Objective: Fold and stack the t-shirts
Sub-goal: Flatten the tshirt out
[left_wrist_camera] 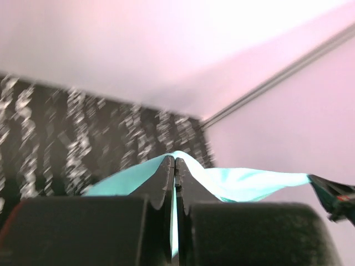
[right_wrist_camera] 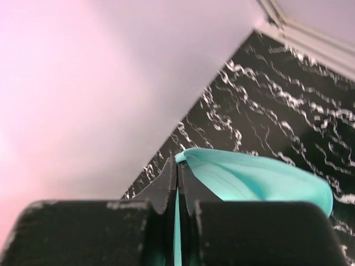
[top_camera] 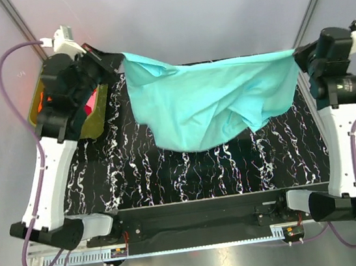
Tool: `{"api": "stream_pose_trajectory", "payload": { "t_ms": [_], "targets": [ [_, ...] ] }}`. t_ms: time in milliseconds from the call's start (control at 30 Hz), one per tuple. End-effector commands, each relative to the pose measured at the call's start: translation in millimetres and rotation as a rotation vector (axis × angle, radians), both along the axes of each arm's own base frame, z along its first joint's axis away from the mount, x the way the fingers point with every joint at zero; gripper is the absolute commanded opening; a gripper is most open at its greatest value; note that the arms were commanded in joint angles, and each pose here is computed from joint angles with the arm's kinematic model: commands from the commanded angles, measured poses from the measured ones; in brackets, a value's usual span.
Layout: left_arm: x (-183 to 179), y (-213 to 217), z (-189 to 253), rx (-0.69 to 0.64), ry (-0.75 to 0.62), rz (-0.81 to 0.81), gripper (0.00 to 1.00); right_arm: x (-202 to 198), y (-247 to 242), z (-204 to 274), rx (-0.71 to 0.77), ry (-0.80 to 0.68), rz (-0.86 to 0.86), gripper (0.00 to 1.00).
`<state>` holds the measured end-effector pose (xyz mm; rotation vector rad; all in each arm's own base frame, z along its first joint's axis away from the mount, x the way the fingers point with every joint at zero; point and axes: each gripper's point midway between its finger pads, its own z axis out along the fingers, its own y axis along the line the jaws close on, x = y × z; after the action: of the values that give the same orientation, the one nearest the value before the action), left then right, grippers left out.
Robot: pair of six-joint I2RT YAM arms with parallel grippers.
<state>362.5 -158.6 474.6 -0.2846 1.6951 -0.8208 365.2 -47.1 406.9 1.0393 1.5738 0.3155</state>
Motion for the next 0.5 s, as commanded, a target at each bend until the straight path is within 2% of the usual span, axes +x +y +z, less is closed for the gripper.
{"api": "stream_pose_trajectory", "payload": {
  "t_ms": [0,67,133,167,200,233,267,367,467],
  "targets": [
    [-27.2,-6.1,21.4,-0.055,-0.027,-0.073,0.0,-19.8,-9.7,-0.5,-0.131,0.109,0.006,0.0],
    [-43.0,-3.1,17.2,-0.045,-0.027,-0.086,0.0,-28.4,-4.3,-6.0,-0.13,0.117,0.036,0.0],
    [-48.8,-2.5,-17.0,-0.025,0.038,-0.093,0.0,-39.1,5.1,-13.8,-0.126,0.122,0.087,0.0],
    [-63.3,1.0,-19.4,-0.031,0.031,-0.1,0.0,-43.6,8.6,-35.6,-0.114,0.173,0.107,0.0],
    [-65.2,-1.2,-52.1,-0.013,0.095,-0.116,0.0,-49.0,11.1,-46.3,-0.106,0.199,0.119,0.0],
    [-76.9,2.3,-56.0,0.0,0.084,-0.121,0.0,-60.4,16.0,-62.3,-0.092,0.239,0.142,0.0],
    [-78.7,3.7,-78.9,0.02,0.125,-0.12,0.0,-65.9,19.3,-68.3,-0.082,0.254,0.157,0.0],
    [-93.9,11.5,-89.9,0.031,0.124,-0.108,0.0,-81.2,34.6,-74.4,-0.055,0.258,0.232,0.0],
    [-105.0,17.1,-76.3,0.017,0.09,-0.095,0.0,-97.3,46.1,-60.5,-0.036,0.234,0.282,0.0]
  ]
}}
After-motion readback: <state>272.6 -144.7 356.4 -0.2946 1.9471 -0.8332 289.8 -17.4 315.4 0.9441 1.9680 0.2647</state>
